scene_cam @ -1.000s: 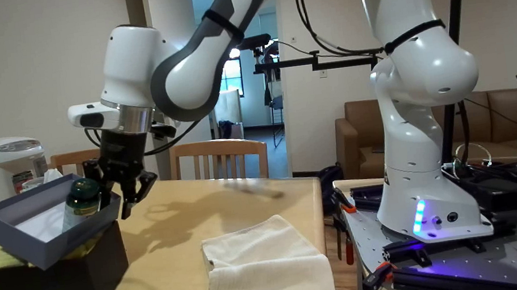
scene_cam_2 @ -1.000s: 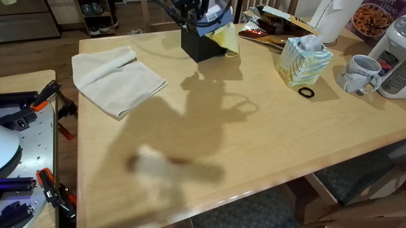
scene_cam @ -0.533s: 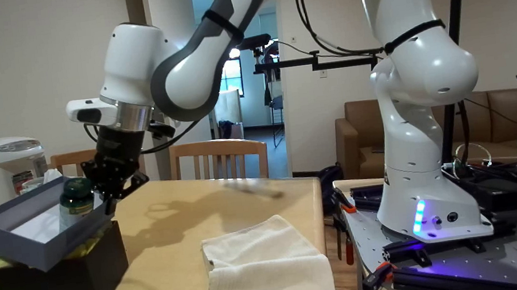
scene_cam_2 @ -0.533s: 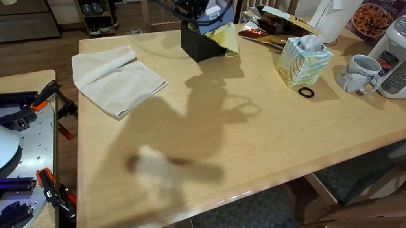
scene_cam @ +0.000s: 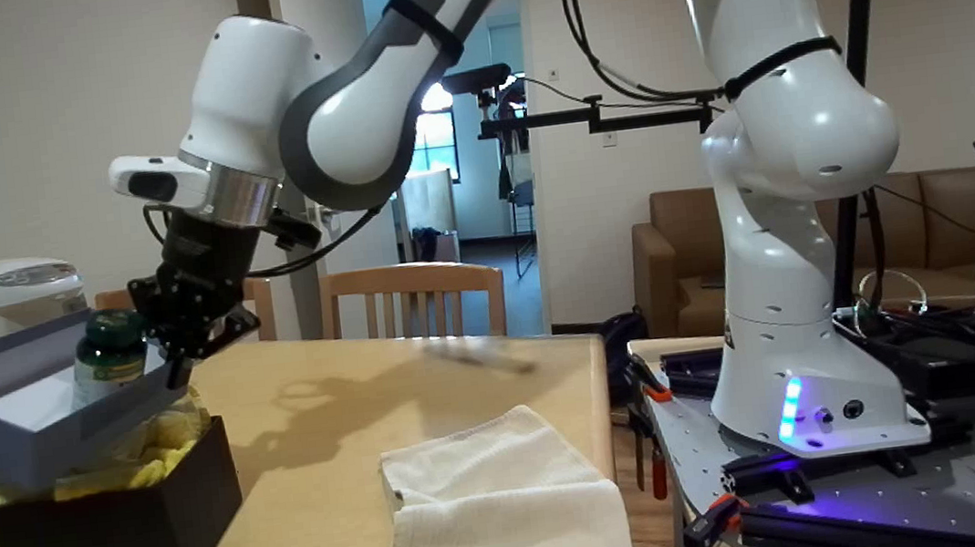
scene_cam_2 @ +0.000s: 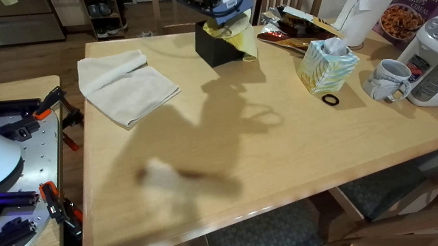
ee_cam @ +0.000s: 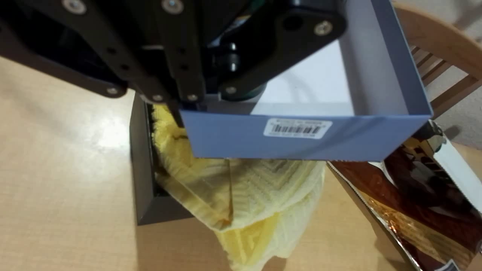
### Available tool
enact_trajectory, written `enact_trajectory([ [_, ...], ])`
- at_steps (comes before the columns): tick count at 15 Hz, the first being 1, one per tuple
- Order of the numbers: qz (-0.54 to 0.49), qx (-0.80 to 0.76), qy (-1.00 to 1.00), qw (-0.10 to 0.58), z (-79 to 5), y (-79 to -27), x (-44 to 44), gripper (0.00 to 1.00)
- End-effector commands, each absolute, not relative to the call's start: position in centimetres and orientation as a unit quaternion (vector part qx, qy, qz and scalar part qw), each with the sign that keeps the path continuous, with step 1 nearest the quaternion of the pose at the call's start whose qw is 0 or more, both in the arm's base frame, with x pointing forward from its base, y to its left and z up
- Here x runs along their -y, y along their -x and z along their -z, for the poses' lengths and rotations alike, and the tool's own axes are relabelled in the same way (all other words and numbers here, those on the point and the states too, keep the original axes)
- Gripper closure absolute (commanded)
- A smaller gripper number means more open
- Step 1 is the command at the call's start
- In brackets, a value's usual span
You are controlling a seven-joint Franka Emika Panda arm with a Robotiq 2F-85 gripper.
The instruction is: Pick up the grey object and put it on the table
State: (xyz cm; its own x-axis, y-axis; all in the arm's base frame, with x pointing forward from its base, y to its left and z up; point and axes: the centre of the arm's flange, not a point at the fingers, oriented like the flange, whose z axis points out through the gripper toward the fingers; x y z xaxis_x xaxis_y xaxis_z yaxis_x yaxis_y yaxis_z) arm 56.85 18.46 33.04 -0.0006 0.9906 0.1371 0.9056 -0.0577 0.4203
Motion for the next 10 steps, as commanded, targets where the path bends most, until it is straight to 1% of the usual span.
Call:
enact_trajectory([
  [1, -0.211, -0.631, -0.74, 0.104, -36.6, -55.0, -16.9, 0.99],
  [4, -0.184, -0.575, -0.793, 0.078, -38.3, -53.6, -15.0, 0.99],
  [10, -0.123, -0.492, -0.862, 0.004, -39.4, -50.0, -11.4, 0.99],
])
